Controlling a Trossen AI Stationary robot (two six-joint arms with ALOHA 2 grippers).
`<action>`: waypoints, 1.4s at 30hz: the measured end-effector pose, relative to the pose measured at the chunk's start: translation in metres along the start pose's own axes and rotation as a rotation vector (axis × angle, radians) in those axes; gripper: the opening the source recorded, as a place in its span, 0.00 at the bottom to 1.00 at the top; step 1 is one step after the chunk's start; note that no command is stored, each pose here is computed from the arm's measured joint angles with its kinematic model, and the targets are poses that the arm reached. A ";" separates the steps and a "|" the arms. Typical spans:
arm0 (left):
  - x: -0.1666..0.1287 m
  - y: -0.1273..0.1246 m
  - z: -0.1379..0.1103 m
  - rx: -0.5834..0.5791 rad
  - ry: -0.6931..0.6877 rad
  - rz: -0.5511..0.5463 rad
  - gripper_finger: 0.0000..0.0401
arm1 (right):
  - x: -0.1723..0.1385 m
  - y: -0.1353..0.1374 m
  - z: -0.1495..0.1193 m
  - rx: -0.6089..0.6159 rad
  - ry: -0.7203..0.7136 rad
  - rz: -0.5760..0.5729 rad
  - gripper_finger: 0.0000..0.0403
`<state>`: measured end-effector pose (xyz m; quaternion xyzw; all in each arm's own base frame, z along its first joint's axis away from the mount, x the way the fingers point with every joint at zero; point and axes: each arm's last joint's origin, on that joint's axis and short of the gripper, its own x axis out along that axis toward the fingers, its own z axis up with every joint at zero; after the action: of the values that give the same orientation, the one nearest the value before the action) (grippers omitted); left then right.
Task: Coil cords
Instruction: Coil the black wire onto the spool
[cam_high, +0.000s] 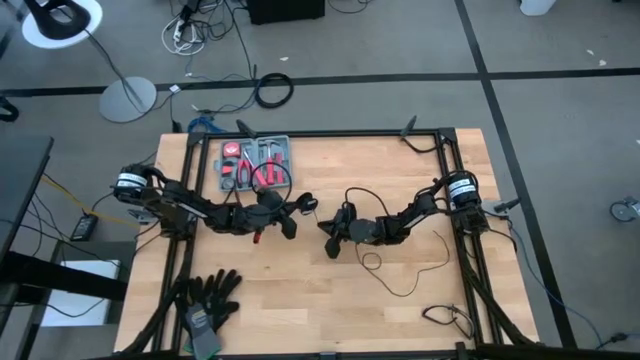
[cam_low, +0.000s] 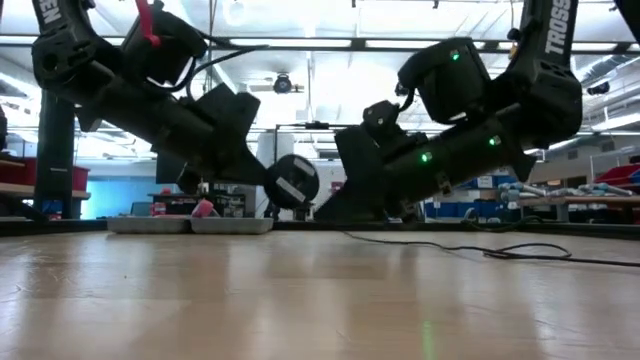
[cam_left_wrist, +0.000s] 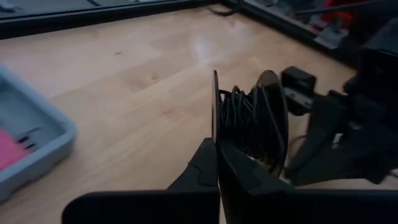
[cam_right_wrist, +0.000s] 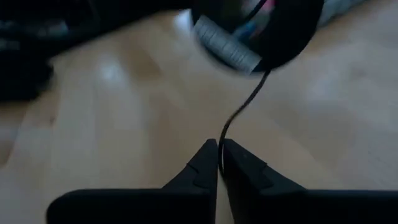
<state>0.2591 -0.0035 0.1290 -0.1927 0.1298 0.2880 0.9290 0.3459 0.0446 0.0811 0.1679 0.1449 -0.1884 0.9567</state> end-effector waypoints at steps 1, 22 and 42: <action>0.001 0.001 -0.001 0.005 0.005 0.011 0.00 | 0.000 -0.001 -0.001 -0.005 0.017 0.005 0.08; 0.010 0.004 -0.018 0.067 0.053 0.007 0.00 | -0.001 -0.014 0.027 -0.123 0.020 -0.040 0.22; 0.010 0.003 -0.018 0.073 0.057 -0.013 0.00 | -0.055 -0.091 0.064 -0.070 -0.053 0.254 0.20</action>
<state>0.2632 -0.0040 0.1086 -0.1677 0.1655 0.2715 0.9332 0.2731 -0.0419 0.1329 0.1461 0.1037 -0.0649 0.9817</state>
